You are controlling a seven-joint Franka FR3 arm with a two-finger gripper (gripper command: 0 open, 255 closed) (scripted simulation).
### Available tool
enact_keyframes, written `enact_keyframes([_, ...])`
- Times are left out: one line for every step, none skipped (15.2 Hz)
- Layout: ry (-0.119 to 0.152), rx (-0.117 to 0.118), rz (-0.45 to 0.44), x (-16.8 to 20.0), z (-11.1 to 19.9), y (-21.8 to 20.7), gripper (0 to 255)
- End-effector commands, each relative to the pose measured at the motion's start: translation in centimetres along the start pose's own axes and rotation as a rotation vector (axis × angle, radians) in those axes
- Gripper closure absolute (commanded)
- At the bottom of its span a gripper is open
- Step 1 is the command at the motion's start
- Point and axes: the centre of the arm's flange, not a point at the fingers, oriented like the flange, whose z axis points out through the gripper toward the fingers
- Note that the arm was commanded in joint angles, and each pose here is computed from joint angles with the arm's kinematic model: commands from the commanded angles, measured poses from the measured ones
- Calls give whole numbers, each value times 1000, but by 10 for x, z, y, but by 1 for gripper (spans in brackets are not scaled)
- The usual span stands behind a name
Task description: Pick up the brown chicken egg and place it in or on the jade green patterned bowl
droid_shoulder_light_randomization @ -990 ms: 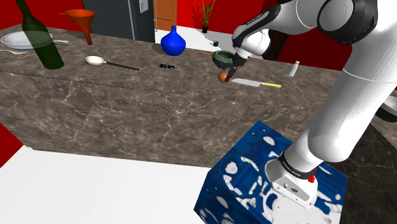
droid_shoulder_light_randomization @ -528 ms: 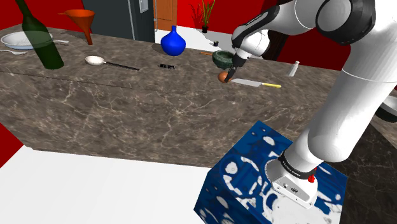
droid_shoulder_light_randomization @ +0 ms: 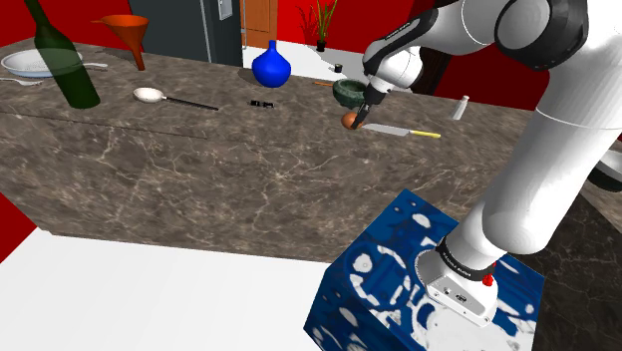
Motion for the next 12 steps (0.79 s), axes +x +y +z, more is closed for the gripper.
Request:
enact_keyframes([-1,1,0,0,0,0,255])
enact_keyframes([0,1,0,0,0,0,255])
enact_keyframes([0,1,0,1,-5,-1,255])
enact_keyframes([0,1,0,3,-10,-1,255])
enact_keyframes([0,1,0,4,-15,-1,255])
enact_keyframes([0,1,0,6,-20,-2,255])
enact_keyframes([0,1,0,7,-25,-2,255])
enact_keyframes([0,1,0,9,-30,-3,255])
enact_keyframes([0,1,0,10,-35,-3,255])
enact_keyframes([0,1,0,11,-40,-3,255])
enact_keyframes([0,1,0,13,-45,-4,255])
enact_keyframes([0,1,0,14,-50,-4,255])
